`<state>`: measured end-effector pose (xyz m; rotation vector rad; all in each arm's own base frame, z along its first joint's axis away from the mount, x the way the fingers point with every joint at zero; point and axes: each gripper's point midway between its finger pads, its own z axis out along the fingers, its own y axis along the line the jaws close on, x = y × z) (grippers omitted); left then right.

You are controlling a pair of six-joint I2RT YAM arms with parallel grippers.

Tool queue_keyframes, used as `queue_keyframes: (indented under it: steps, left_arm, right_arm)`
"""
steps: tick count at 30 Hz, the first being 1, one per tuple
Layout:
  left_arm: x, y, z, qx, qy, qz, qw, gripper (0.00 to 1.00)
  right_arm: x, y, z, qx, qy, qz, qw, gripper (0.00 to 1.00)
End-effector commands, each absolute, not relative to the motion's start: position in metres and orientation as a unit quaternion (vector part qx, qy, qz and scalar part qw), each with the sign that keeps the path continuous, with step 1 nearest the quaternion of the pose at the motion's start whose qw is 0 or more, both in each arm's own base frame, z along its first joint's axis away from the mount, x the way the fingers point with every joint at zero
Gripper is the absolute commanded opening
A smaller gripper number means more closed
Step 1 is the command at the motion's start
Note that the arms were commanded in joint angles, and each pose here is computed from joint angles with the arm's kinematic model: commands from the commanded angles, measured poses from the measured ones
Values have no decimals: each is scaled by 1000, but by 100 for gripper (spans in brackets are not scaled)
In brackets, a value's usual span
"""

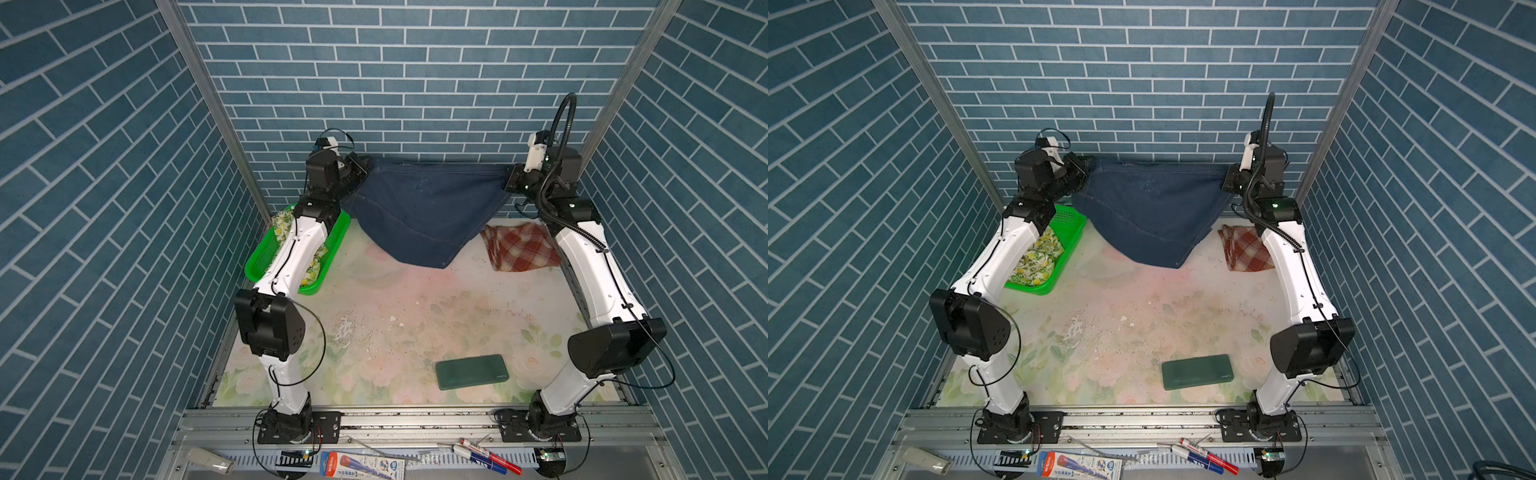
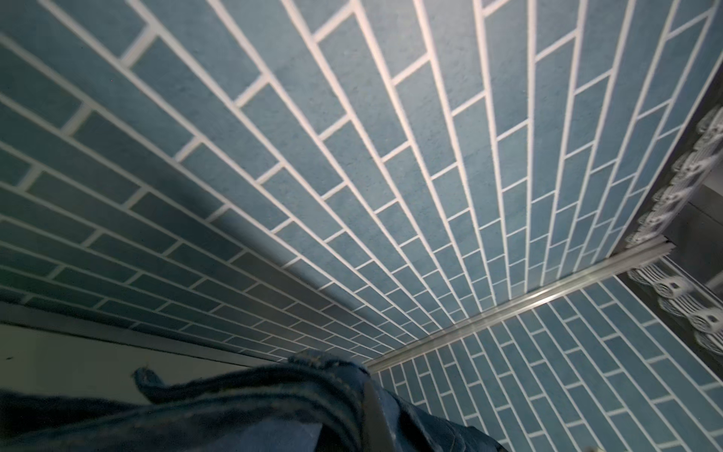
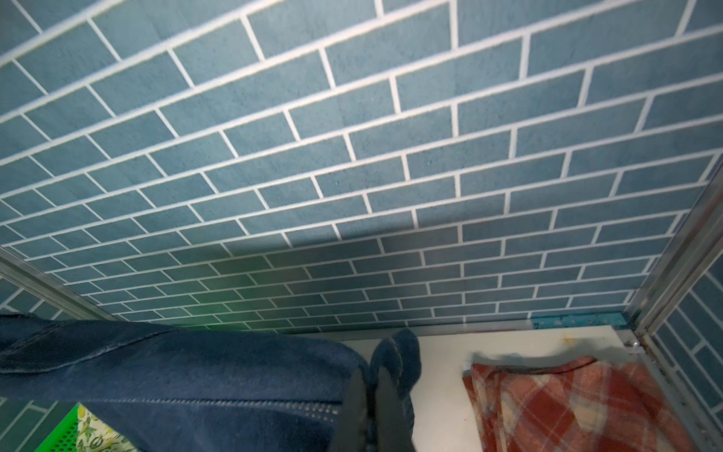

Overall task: Fold and stack the skirts
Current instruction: 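Lift the denim skirt with both grippers toward the far wall, then lower the denim skirt flat onto the table with both grippers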

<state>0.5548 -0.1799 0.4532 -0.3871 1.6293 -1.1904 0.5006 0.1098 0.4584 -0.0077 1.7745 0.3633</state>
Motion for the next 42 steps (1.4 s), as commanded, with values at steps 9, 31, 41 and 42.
queue_keyframes:
  steps: [9,31,41,42]
  left_arm:
    - [493,-188,433,-112,629,-585,499,0]
    - [359,-209,68,-187,775,-514,316,72]
    - [347,-190,90,-132,845,-389,342,69]
    - [343,-184,87,-136,855,-371,337,66]
  right_arm:
    - [428,111,462,-63,758,138,635,0]
    - [303,113,140,5,921,150,358,70]
    - [310,109,128,26,928,136,345,76]
    - [309,106,126,31,930,127,343,76]
